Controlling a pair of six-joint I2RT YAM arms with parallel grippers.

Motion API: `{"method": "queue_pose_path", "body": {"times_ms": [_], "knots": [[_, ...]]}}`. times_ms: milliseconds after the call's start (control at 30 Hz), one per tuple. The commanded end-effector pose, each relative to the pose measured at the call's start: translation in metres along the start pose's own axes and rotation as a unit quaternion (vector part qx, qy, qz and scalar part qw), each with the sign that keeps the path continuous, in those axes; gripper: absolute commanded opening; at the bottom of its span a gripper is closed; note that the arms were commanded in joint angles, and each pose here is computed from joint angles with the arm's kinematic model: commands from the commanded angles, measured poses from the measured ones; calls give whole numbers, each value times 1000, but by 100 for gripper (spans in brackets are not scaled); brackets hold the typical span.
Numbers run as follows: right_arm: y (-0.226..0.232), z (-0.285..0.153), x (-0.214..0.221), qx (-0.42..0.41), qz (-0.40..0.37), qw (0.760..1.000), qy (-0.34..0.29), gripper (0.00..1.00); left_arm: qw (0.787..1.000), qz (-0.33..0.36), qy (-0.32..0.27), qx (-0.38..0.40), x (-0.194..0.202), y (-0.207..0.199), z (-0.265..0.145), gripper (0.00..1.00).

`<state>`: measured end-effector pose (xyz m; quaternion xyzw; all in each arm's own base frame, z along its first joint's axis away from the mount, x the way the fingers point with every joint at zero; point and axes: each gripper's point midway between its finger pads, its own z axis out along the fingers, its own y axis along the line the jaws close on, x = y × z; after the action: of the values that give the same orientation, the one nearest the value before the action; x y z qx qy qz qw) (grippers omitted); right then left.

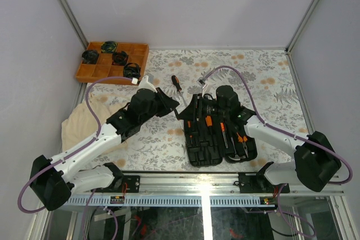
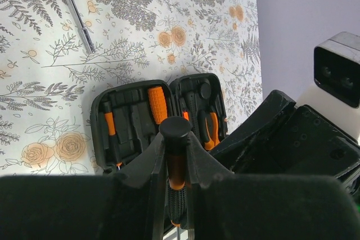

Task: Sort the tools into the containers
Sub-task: Pick up the screwdriver from the center of the board, then place the screwdriver in the storage box.

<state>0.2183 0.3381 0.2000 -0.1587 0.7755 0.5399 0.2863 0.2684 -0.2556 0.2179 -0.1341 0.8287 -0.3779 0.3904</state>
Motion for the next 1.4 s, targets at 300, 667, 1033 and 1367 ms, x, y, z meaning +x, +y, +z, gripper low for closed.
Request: {"method": "queue_pose_path", "body": {"times_ms": [300,667,1033,1367], "knots": [[23,11,-27,-41,-26,998,-28,39,1000,10,3,21,2,-10,4,0],[19,16,-24,-37,-12,999,-21,12,1000,9,4,23,4,-9,4,2],[-26,-8,-13,102,22,994,-42,2,999,30,-33,-5,-22,0,-13,69],[-89,-51,31,271,40,962,-12,0,995,83,-30,-43,-33,37,-36,73]]}}
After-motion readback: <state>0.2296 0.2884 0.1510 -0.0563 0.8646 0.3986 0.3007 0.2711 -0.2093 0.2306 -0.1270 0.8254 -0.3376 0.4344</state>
